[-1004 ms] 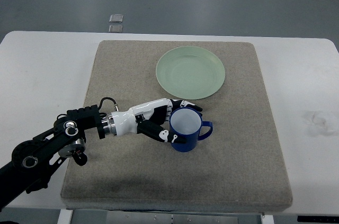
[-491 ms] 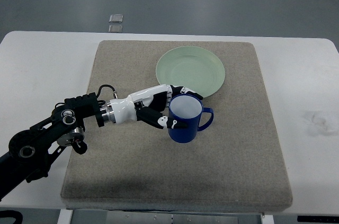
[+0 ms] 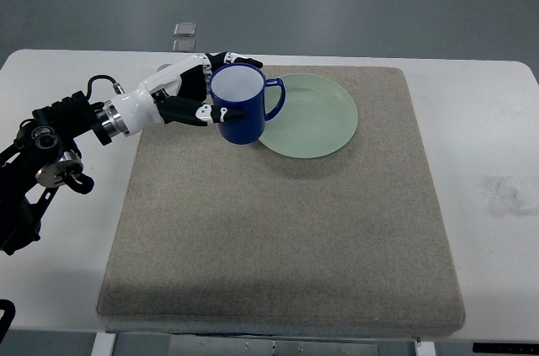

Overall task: Place cup left of plate with left hand
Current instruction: 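Lift the blue mug and carry it past the plate, away from it, then lower the blue mug onto the pad beside the plate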

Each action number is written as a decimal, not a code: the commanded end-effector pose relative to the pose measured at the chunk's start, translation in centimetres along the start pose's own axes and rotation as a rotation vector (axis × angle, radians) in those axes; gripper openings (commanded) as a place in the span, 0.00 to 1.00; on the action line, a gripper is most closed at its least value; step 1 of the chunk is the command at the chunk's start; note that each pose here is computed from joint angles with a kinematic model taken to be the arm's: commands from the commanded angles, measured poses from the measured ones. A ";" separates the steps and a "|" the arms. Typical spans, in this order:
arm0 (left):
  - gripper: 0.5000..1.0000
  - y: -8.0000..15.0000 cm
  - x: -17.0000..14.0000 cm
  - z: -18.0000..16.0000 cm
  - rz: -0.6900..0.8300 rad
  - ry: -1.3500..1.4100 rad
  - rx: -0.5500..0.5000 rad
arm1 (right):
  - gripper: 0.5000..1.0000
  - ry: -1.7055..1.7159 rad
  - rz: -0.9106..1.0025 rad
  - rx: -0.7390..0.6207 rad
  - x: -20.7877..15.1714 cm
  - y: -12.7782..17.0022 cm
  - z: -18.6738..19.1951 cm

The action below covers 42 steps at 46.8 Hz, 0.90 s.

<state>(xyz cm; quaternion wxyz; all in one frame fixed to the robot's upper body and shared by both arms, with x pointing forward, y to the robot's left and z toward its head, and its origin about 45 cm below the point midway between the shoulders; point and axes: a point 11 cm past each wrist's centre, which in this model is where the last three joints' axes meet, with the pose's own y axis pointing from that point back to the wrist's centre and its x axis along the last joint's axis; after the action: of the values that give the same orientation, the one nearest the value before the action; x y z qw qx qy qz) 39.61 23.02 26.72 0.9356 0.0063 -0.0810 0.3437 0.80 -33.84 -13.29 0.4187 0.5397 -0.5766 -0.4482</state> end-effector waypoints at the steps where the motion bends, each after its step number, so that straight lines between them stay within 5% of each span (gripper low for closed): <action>1: 0.19 0.7 1.3 0.2 0.024 -0.020 0.019 | 0.86 0.000 0.000 -0.001 0.0 0.0 0.1; 26: 0.24 5.2 8.4 -4.2 0.458 0.087 0.107 | 0.86 0.000 0.000 0.000 0.0 0.0 0.0; 42: 0.39 5.4 8.5 -6.7 0.575 0.086 0.147 | 0.86 0.000 0.000 -0.001 0.0 0.0 0.1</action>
<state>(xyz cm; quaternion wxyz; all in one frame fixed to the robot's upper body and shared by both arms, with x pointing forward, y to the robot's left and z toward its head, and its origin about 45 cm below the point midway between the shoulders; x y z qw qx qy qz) 43.51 33.17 21.28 0.8018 0.0383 -0.0102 0.5963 0.77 -33.84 -13.29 0.4187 0.5396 -0.5766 -0.4484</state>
